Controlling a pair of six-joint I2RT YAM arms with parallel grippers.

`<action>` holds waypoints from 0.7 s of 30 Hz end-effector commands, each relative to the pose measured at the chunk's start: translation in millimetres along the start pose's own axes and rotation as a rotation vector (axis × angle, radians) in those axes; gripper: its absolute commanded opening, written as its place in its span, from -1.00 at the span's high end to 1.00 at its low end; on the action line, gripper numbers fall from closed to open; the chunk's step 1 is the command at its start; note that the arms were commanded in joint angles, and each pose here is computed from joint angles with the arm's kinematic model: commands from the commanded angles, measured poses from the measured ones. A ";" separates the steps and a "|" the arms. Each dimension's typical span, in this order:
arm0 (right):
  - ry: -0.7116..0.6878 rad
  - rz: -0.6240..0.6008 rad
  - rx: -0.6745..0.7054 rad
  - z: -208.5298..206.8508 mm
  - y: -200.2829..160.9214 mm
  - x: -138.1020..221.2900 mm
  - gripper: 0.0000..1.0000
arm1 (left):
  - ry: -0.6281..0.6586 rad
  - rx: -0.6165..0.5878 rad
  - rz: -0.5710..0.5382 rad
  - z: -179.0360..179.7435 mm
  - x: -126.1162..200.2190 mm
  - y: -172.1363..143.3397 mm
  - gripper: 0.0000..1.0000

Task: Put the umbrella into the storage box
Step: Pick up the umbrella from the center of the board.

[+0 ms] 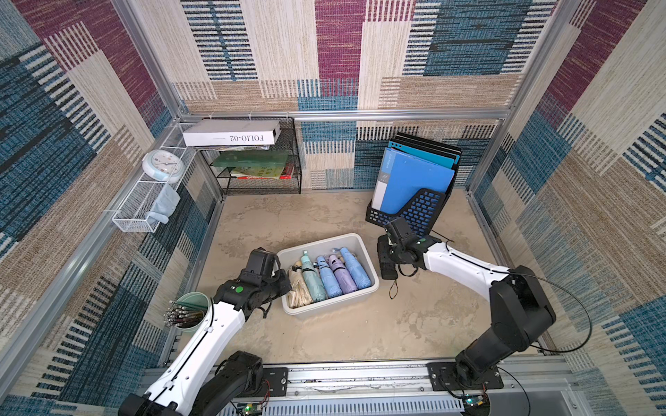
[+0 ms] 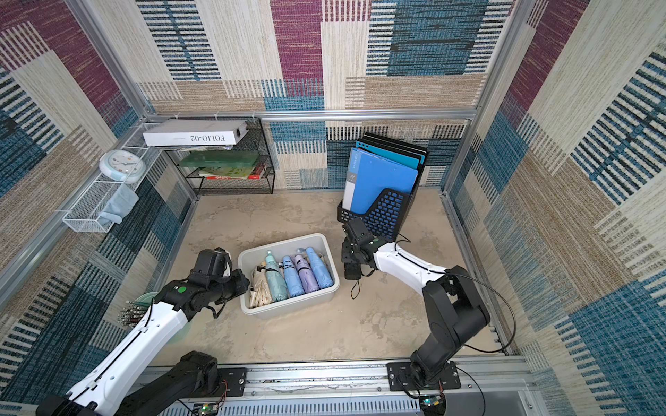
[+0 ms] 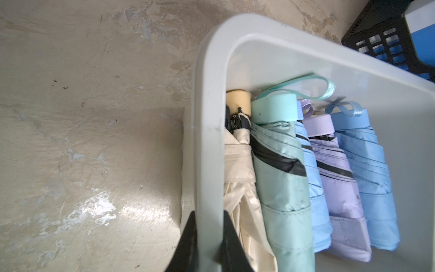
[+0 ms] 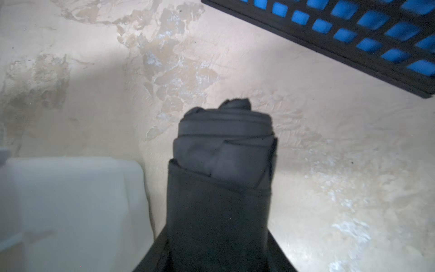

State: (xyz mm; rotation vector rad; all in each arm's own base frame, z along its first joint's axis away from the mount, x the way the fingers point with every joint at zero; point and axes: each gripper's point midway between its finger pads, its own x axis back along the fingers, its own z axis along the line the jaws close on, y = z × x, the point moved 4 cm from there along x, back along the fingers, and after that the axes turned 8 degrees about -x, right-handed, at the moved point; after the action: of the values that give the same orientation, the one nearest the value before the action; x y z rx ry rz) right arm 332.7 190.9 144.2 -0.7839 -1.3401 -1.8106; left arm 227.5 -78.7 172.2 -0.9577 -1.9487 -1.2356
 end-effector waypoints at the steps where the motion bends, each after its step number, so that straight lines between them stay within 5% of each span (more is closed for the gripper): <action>1: -0.023 -0.032 0.004 -12.3 2.7 24.9 0.49 | -0.132 -0.055 -0.092 -29.3 3.8 24.6 1.00; 16: 0.150 -0.307 0.162 -9.4 29.0 149.4 0.51 | -0.228 -0.156 -0.073 -91.4 -23.9 31.2 0.98; 21: 0.263 -0.337 0.310 6.8 29.9 168.7 0.54 | -0.227 -0.176 -0.082 -97.2 -21.9 35.9 0.24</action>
State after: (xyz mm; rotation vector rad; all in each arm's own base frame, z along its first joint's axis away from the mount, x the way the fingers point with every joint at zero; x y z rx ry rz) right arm 268.0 145.6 280.0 -0.3461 -1.5448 -1.8848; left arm 263.8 -151.0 176.7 -1.1671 -1.9427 -1.3543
